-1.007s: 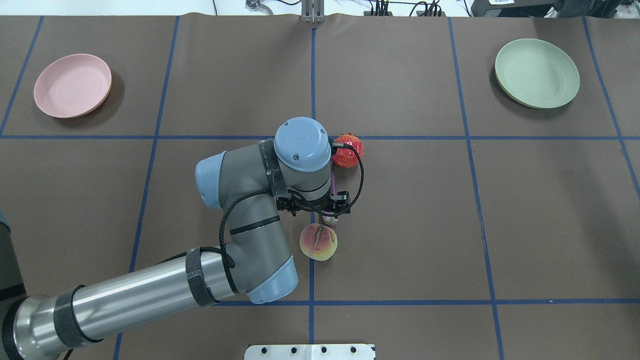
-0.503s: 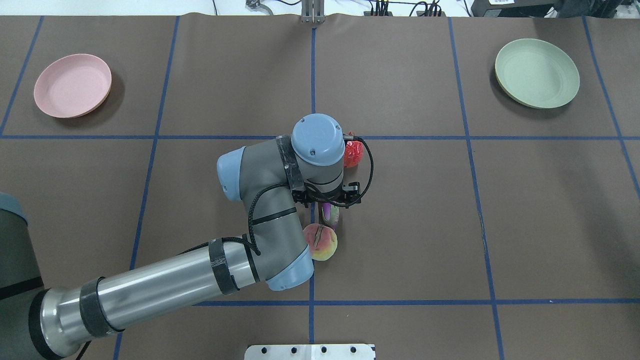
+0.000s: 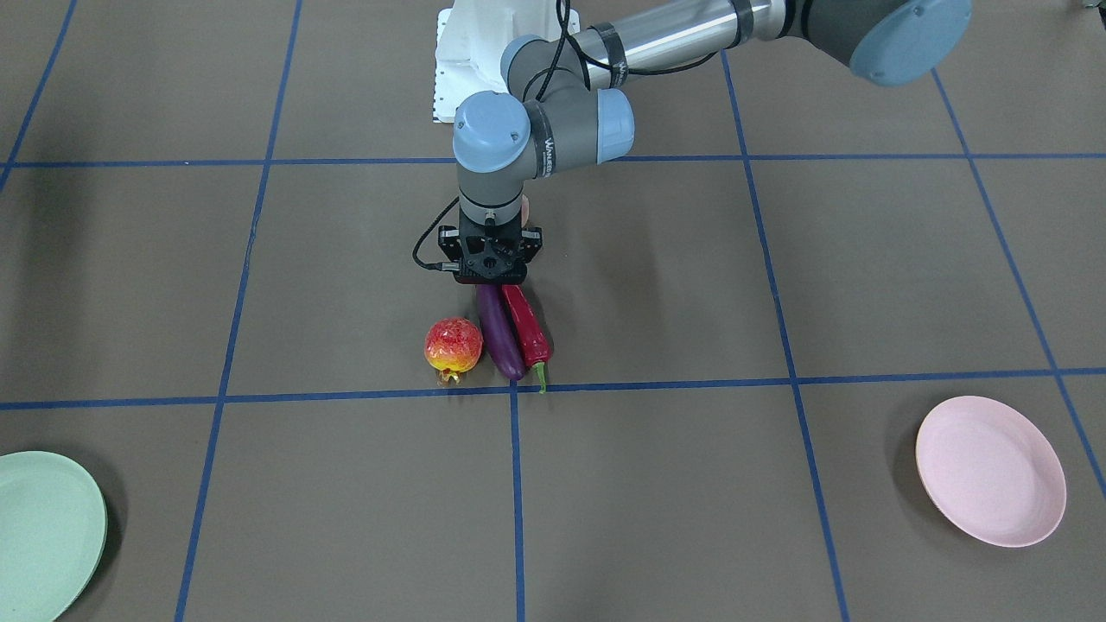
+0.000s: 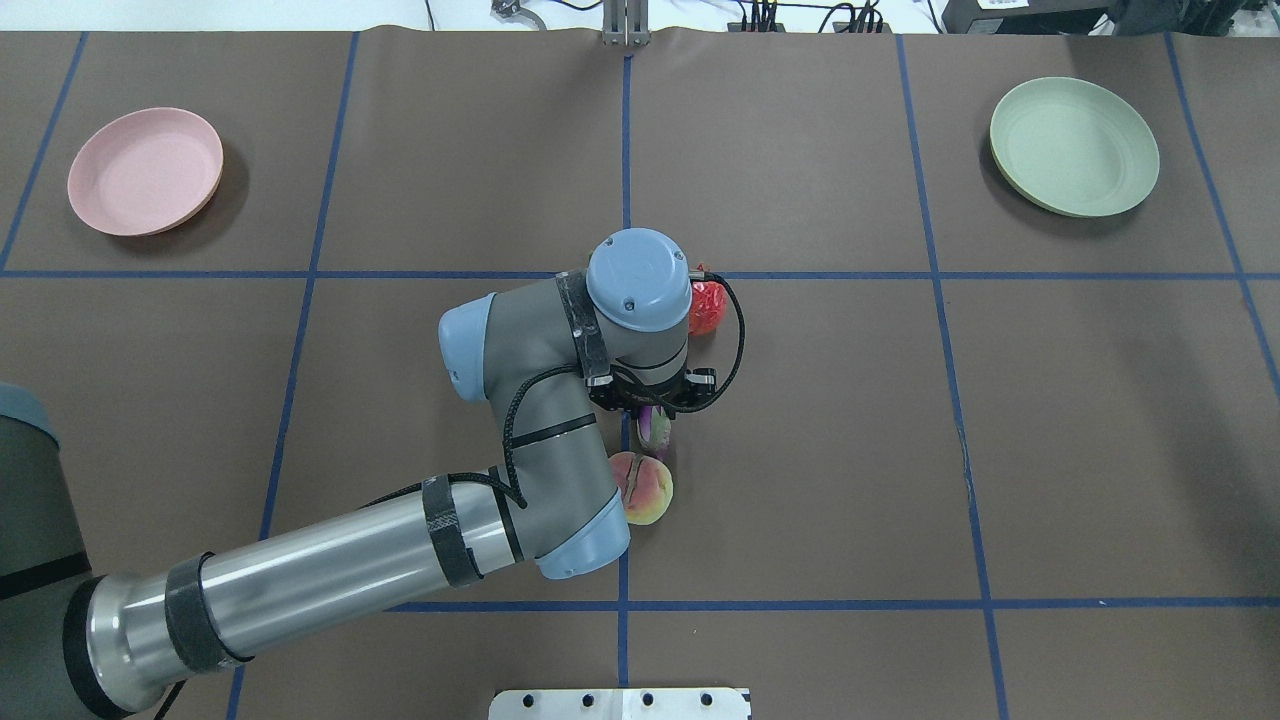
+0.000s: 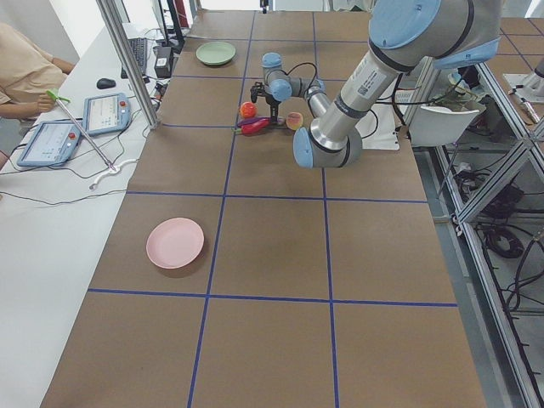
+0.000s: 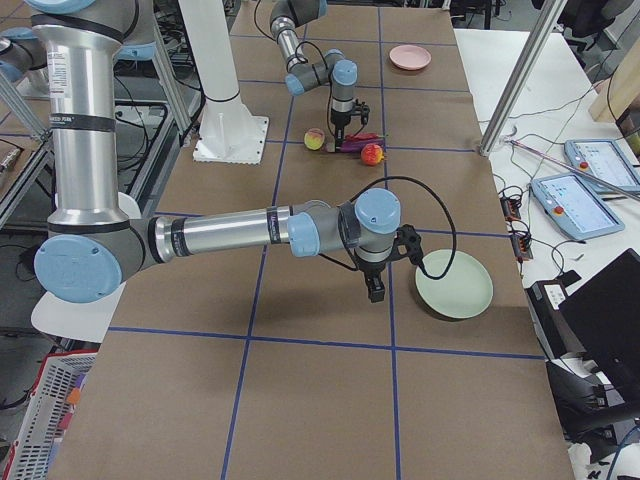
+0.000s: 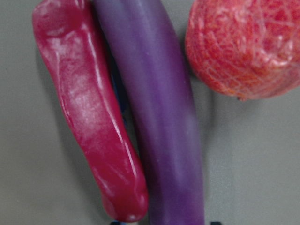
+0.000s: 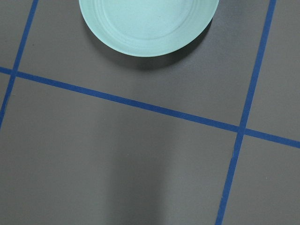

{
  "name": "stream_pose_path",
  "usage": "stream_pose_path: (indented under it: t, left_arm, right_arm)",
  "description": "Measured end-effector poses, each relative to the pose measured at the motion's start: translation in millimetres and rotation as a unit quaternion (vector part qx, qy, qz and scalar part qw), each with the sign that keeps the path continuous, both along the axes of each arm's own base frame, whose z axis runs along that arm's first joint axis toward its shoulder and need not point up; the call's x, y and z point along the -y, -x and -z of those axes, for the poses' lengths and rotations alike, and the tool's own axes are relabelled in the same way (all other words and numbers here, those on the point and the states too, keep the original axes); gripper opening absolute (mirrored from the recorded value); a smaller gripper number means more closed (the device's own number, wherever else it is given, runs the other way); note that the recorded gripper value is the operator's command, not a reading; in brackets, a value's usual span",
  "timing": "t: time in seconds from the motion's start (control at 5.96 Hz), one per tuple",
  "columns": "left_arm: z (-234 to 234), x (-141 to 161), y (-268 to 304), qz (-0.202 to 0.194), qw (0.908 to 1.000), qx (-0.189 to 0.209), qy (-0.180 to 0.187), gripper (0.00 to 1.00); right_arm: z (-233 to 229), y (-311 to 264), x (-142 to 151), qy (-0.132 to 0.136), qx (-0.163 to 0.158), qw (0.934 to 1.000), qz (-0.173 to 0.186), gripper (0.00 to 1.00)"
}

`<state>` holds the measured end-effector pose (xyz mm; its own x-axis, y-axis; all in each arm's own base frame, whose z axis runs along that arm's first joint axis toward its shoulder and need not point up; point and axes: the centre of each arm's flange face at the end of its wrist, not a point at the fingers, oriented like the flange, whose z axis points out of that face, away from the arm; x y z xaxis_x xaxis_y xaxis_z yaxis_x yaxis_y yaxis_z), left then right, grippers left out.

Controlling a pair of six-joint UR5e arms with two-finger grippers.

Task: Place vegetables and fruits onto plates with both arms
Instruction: 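Carry the eggplant onto the pink plate while the right arm reaches out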

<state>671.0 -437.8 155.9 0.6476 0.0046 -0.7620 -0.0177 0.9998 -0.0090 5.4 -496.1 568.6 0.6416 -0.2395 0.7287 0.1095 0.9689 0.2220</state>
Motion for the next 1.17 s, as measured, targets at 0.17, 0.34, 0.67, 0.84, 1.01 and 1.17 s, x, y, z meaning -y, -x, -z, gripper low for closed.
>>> stream_pose_path:
  t: [0.17, 0.34, 0.67, 0.84, 1.01, 1.17]
  left_arm:
    - [4, 3, 4, 0.006, 1.0, -0.004, 0.003, 0.0]
    - [18, 15, 21, 0.024, 0.9995, -0.018, 0.005, 0.0]
    - [39, 70, 90, 0.069, 0.996, -0.049, 0.027, 0.0]
    - [23, 111, 144, 0.086, 0.9932, -0.059, 0.052, 0.0]
    - [-11, 147, 206, 0.1, 0.9898, -0.065, 0.079, 0.0]
    - [-55, 171, 255, 0.104, 0.9889, -0.059, 0.088, 0.0]
  right_arm:
    - [0, 0, 0, 0.0, 0.0, 1.0, 0.0, 1.0]
    - [0, 0, 1, 0.0, 0.0, 1.0, 0.0, 1.0]
    - [-1, 2, 1, 0.001, -0.001, 1.0, 0.001, 1.0]
    - [-3, 7, 2, 0.001, -0.002, 1.0, 0.007, 1.0]
    - [-1, 19, 3, -0.006, 0.0, 0.9998, 0.019, 1.0]
    - [5, 37, 4, -0.022, 0.007, 0.999, 0.037, 1.0]
